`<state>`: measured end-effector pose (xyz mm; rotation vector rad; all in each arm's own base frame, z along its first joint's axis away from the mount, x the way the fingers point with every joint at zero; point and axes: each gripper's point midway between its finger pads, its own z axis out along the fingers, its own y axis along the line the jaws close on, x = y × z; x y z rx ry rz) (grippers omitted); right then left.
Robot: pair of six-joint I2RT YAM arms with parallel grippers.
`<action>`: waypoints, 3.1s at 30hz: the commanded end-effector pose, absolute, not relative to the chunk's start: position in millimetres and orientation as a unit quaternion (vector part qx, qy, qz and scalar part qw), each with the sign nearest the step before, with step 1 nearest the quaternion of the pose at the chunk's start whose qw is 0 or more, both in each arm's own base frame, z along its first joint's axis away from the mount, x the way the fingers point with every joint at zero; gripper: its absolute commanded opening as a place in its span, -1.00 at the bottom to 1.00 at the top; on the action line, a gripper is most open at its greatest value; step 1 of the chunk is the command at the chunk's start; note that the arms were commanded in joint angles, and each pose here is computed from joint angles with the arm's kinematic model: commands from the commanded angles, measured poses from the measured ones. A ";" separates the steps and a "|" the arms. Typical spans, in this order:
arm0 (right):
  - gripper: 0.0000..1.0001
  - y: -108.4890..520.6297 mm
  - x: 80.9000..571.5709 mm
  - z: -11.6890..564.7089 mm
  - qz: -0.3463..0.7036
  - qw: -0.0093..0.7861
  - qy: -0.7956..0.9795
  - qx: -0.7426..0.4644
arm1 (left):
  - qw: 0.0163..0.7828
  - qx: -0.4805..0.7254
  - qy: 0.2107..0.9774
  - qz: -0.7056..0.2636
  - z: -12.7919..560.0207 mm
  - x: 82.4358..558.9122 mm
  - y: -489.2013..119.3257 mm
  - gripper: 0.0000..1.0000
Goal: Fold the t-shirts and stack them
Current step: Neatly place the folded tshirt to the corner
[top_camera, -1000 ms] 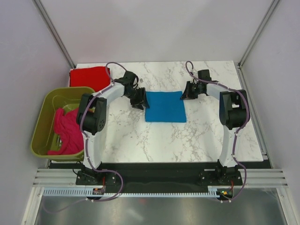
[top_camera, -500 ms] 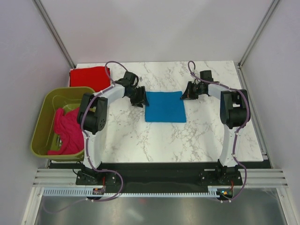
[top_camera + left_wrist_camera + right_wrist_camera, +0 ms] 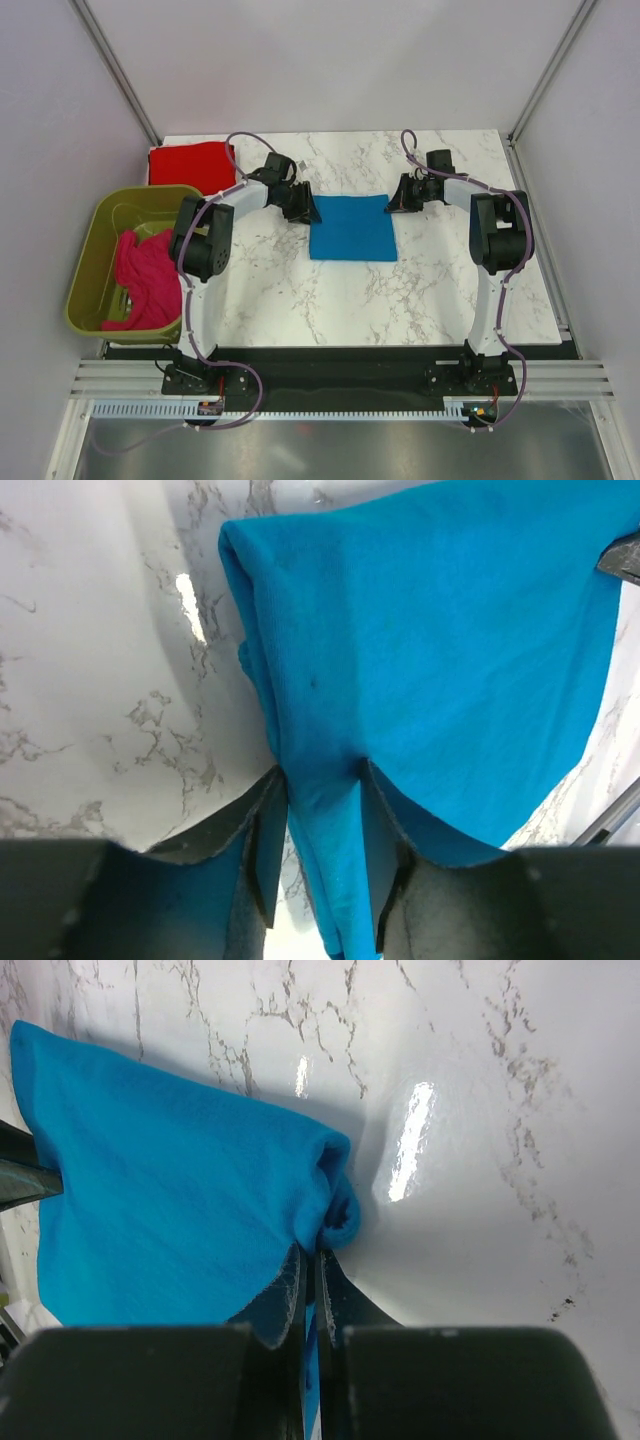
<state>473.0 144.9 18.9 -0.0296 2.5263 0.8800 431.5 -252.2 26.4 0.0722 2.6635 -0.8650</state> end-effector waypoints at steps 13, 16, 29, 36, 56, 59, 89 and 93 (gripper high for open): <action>-0.24 133.5 466.8 75.4 0.296 0.245 0.921 0.057 | 0.179 -0.015 0.937 -0.300 57.6 438.7 -251.8 -0.96; 0.06 131.9 460.3 100.1 0.296 0.261 0.916 0.066 | 0.195 -0.020 0.941 -0.277 80.4 439.2 -244.1 -0.96; 0.96 150.3 420.6 141.6 0.311 0.289 0.904 0.057 | 0.258 0.070 0.956 -0.125 149.6 443.3 -188.2 -0.96; 0.96 163.7 412.0 154.2 0.326 0.300 0.896 0.036 | 0.303 0.107 0.947 -0.013 186.3 470.9 -151.5 -0.96; 0.96 220.0 396.6 179.5 0.361 0.319 0.876 -0.038 | 0.386 0.150 0.901 0.128 254.1 534.8 -23.3 -0.96; 0.96 223.0 396.2 178.4 0.362 0.318 0.875 -0.044 | 0.408 0.153 0.882 0.178 272.7 545.2 -8.0 -0.96; 0.96 229.9 390.4 177.3 0.356 0.318 0.877 -0.062 | 0.492 0.177 0.829 0.200 367.7 514.5 7.9 -0.96; 0.96 229.6 388.4 177.7 0.356 0.318 0.877 -0.063 | 0.483 0.179 0.832 0.205 361.6 512.9 10.7 -0.96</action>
